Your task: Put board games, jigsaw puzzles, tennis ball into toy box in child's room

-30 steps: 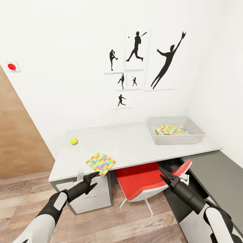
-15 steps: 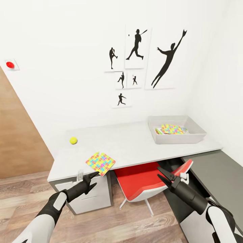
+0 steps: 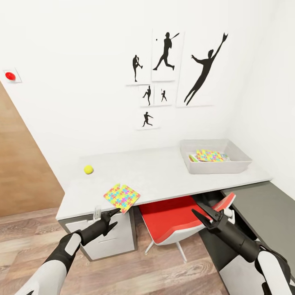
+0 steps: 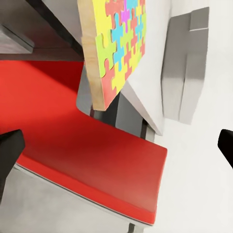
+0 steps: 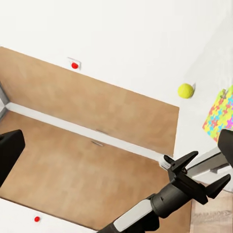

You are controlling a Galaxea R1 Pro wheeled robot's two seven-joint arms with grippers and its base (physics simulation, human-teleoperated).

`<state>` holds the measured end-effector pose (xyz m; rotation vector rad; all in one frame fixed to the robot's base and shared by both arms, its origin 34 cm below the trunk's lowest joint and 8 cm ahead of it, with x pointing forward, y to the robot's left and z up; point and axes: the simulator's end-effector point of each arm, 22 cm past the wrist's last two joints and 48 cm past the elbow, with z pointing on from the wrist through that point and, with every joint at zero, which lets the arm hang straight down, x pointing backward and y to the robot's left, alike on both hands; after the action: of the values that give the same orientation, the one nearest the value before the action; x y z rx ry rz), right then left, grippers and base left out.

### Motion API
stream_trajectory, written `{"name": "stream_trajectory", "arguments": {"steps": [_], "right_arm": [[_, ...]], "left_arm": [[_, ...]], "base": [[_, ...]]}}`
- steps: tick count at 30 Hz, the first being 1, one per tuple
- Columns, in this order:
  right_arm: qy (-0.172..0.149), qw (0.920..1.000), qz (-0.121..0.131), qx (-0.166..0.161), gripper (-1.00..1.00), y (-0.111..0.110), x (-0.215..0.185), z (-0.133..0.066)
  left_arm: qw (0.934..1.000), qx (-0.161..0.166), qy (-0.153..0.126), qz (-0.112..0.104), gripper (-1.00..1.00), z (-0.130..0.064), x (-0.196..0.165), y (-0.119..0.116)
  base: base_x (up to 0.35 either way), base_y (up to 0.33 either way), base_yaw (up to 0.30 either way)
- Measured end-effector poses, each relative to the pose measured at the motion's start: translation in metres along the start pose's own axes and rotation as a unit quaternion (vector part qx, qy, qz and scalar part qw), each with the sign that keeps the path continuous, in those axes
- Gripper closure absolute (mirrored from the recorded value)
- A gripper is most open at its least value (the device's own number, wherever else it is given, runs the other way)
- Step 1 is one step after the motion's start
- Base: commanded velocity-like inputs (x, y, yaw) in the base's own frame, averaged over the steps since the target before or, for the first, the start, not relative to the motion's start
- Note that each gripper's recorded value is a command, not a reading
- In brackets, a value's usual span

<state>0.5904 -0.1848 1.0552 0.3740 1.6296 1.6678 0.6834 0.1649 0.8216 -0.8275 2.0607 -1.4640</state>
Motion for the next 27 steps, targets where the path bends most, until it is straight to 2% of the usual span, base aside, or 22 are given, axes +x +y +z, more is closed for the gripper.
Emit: {"name": "stream_trajectory", "arguments": {"steps": [6,15,27], "right_arm": [[-0.013,0.9999,-0.003,-0.007,-1.00,-0.003,-0.009,-0.007],[-0.014,0.9999,-0.003,-0.008,-1.00,-0.013,-0.008,-0.008],[-0.014,0.9999,-0.001,-0.009,-1.00,-0.013,-0.006,-0.006]], "left_arm": [[1.0000,0.000,-0.001,0.002,-1.00,0.003,-0.001,0.006],[1.0000,0.000,0.000,0.005,-1.00,0.009,-0.001,0.015],[1.0000,0.003,0.005,0.005,-1.00,0.011,0.003,0.012]], "base": [[0.000,0.000,0.000],[0.000,0.000,0.000],[0.000,-0.001,0.000]]}}
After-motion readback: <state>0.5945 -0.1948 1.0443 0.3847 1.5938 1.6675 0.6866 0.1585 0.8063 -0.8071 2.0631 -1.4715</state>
